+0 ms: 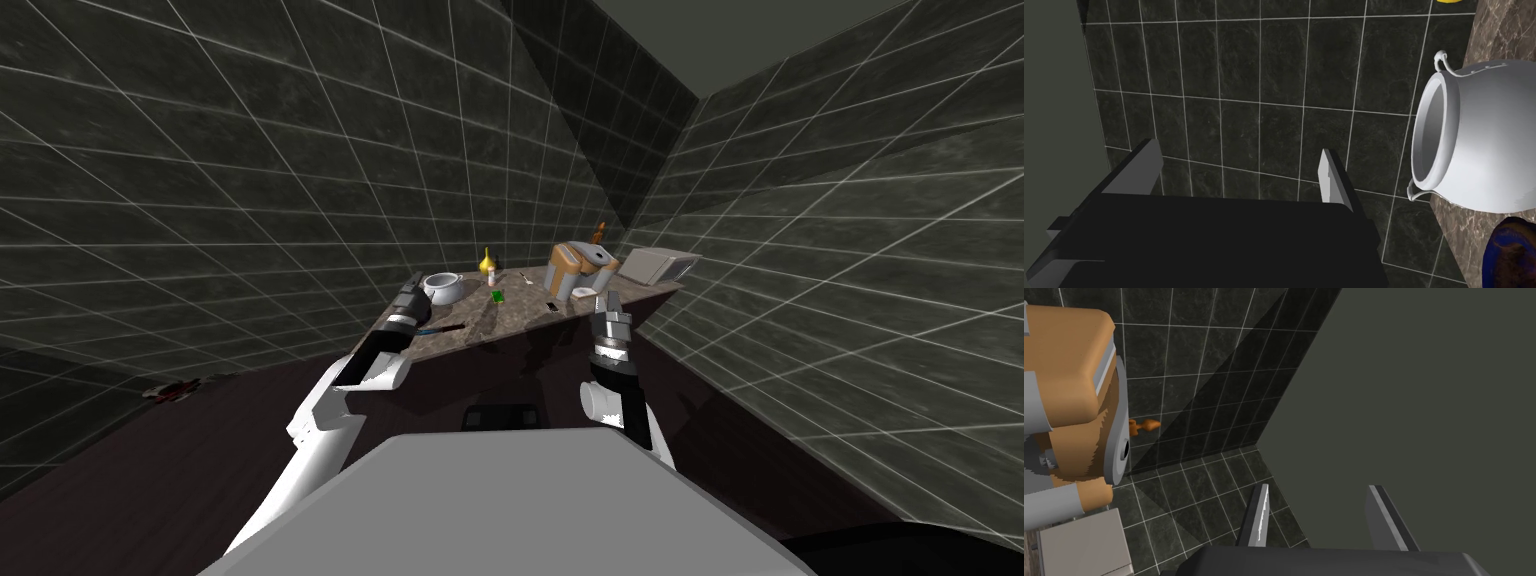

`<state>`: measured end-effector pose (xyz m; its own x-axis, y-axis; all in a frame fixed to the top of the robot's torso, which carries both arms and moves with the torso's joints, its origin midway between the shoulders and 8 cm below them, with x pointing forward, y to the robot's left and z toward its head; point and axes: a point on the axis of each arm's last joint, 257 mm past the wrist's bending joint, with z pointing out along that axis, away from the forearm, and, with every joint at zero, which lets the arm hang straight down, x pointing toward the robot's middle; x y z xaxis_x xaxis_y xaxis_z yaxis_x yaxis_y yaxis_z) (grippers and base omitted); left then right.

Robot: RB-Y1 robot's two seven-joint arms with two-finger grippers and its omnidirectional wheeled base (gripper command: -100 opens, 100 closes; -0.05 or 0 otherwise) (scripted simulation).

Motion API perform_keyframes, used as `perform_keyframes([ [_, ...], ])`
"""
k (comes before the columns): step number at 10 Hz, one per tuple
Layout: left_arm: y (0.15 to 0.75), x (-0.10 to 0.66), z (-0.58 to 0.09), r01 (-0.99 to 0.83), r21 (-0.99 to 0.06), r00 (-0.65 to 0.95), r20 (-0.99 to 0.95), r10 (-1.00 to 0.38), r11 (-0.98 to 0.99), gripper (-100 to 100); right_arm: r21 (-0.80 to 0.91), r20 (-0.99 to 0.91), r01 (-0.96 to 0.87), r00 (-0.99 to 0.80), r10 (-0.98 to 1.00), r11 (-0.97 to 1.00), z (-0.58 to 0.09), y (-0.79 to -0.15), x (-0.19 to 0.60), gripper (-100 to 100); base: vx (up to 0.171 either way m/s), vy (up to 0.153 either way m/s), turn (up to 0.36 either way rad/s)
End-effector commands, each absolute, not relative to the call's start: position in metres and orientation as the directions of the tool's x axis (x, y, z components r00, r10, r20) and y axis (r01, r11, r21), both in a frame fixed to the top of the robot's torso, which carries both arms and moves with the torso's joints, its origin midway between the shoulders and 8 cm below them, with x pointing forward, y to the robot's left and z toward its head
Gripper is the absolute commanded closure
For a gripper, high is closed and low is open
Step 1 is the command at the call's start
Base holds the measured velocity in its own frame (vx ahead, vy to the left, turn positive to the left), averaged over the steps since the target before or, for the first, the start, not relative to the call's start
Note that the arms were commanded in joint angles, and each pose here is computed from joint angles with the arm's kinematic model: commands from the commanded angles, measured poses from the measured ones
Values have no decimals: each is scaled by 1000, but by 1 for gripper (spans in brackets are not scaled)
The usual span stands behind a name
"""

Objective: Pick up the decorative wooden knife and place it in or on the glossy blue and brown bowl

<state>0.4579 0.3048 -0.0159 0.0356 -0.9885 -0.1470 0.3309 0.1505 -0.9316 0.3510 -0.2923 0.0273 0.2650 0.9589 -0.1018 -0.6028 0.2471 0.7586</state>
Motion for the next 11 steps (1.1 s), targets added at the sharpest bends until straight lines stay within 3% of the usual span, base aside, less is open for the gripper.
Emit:
perform_keyframes([
  [1,312,465,-19,300,-947,31,-115,-993,119,-100,759,-102,-603,265,959,247,27,-292,351,0,-17,-12,-42],
  [11,344,487,-67,68,-997,68,-24,-997,28,-100,759,-102,-603,265,959,247,27,-292,351,0,-9,-7,-24],
])
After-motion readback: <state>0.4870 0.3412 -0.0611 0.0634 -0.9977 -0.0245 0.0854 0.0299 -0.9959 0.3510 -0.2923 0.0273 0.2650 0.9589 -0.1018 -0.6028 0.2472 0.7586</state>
